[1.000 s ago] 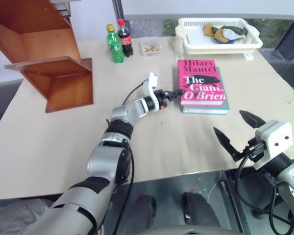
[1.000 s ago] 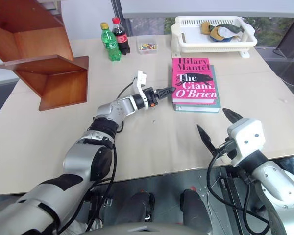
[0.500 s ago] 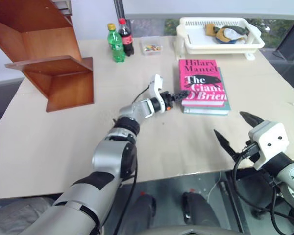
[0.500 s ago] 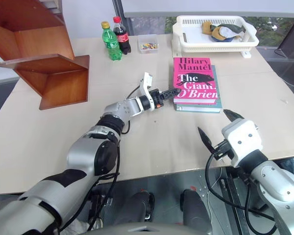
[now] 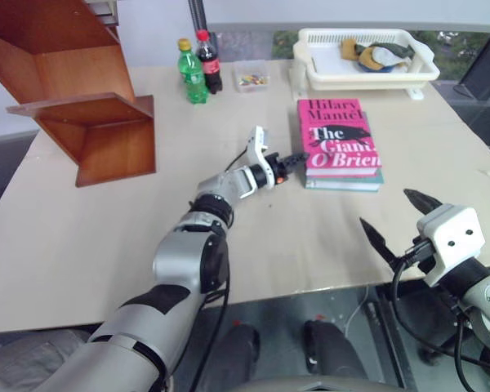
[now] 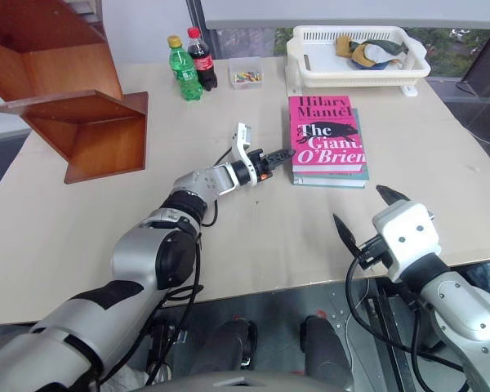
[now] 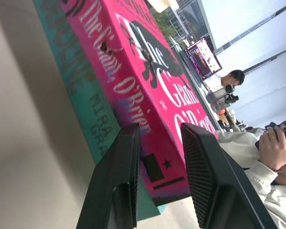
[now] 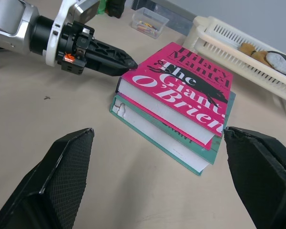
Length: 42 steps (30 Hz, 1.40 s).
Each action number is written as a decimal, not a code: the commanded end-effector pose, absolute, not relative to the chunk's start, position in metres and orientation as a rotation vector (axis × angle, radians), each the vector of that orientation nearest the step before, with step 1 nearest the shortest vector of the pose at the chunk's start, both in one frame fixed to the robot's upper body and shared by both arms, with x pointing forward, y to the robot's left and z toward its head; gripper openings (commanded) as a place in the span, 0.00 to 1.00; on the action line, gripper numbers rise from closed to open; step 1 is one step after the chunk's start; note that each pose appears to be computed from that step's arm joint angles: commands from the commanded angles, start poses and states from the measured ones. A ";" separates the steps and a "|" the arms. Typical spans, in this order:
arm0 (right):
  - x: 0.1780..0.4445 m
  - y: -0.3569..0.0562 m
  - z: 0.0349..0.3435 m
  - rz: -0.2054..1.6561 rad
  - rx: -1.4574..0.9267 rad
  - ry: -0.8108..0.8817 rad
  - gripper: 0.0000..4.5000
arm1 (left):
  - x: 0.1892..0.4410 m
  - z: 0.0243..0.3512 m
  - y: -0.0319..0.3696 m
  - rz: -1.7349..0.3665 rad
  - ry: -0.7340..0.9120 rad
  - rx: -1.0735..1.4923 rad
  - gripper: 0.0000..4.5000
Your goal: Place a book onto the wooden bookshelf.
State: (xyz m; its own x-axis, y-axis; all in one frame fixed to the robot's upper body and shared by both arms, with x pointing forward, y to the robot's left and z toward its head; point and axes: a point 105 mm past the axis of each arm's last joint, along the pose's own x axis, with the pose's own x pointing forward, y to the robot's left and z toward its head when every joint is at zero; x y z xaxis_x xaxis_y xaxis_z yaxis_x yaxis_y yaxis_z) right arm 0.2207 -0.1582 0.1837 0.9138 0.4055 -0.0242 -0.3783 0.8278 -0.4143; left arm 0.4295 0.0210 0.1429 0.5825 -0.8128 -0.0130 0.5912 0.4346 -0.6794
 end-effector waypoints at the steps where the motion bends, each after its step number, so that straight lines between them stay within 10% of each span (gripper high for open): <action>1: 0.216 -0.155 0.198 0.417 -0.447 -0.131 1.00 | 0.432 0.157 0.018 -0.914 0.330 -0.664 0.33; 11: 0.217 -0.153 0.198 0.424 -0.450 -0.126 1.00 | 0.431 0.147 0.011 -0.887 0.369 -0.641 0.33; 19: 0.217 -0.153 0.199 0.423 -0.449 -0.130 1.00 | 0.435 0.144 0.016 -0.837 0.375 -0.603 0.95; 37: 0.250 -0.191 0.183 0.196 -0.456 -0.034 1.00 | 0.445 0.162 -0.006 -0.752 0.319 -0.664 0.95; 42: 0.303 -0.228 0.156 0.101 -0.381 0.046 0.60 | 0.446 0.162 0.000 -0.759 0.305 -0.640 0.96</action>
State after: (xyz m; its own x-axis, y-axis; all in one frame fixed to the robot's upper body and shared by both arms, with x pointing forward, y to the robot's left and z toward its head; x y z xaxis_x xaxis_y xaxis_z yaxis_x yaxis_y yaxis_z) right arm 0.2911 -0.2171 0.1577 0.9912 0.1107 -0.0722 -0.1296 0.9210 -0.3673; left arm 0.4429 0.0003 0.1464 0.6963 -0.7138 -0.0752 0.4961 0.5543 -0.6683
